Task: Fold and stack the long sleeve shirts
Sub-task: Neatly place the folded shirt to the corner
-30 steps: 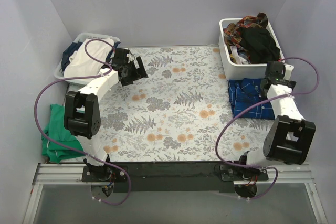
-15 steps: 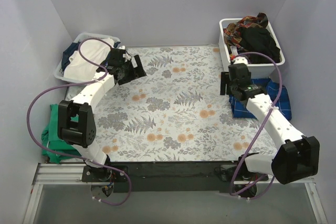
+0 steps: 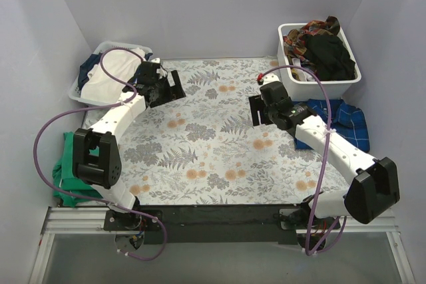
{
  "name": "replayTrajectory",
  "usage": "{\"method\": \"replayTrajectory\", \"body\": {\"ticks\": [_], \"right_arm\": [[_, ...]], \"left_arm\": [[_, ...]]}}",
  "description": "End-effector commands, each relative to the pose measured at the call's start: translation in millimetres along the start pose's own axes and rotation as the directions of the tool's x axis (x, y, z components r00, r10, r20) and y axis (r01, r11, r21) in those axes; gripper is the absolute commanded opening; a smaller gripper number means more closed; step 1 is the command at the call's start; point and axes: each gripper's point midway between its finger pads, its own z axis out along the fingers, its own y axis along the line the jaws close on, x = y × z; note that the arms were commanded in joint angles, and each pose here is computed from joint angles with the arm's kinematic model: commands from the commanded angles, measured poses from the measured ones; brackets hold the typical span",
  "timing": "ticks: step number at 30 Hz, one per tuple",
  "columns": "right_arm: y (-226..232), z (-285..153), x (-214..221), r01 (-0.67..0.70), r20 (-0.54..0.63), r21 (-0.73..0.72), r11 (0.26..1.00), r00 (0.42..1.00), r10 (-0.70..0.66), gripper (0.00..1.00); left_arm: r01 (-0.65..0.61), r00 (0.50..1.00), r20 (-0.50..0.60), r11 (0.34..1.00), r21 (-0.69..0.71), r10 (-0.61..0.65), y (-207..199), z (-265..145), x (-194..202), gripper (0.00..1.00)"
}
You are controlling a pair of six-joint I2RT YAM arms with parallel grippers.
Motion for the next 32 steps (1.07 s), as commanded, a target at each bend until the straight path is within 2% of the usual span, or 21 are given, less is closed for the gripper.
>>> {"method": "replayTrajectory", "body": {"ticks": [1, 11, 32], "right_arm": [[10.9, -7.6, -31.7, -0.007, 0.086, -0.032, 0.999, 0.996, 0.010, 0.79], [13.3, -4.3, -32.0, 0.011, 0.088, -0.039, 0.999, 0.996, -0.007, 0.79], [14.1, 5.9, -32.2, 0.026, 0.079, -0.031, 0.999, 0.997, -0.024, 0.79]], "left_arm": [[-0.036, 0.996, 0.077, 0.999, -0.004, 0.037, -4.3, -24.5, -15.3, 0.98], [-0.062, 0.988, 0.144, 0.998, 0.017, 0.059, -6.4, -37.3, -21.0, 0.98], [-0.077, 0.986, 0.148, 0.997, 0.006, 0.075, -0.9, -39.7, -15.3, 0.98]]}}
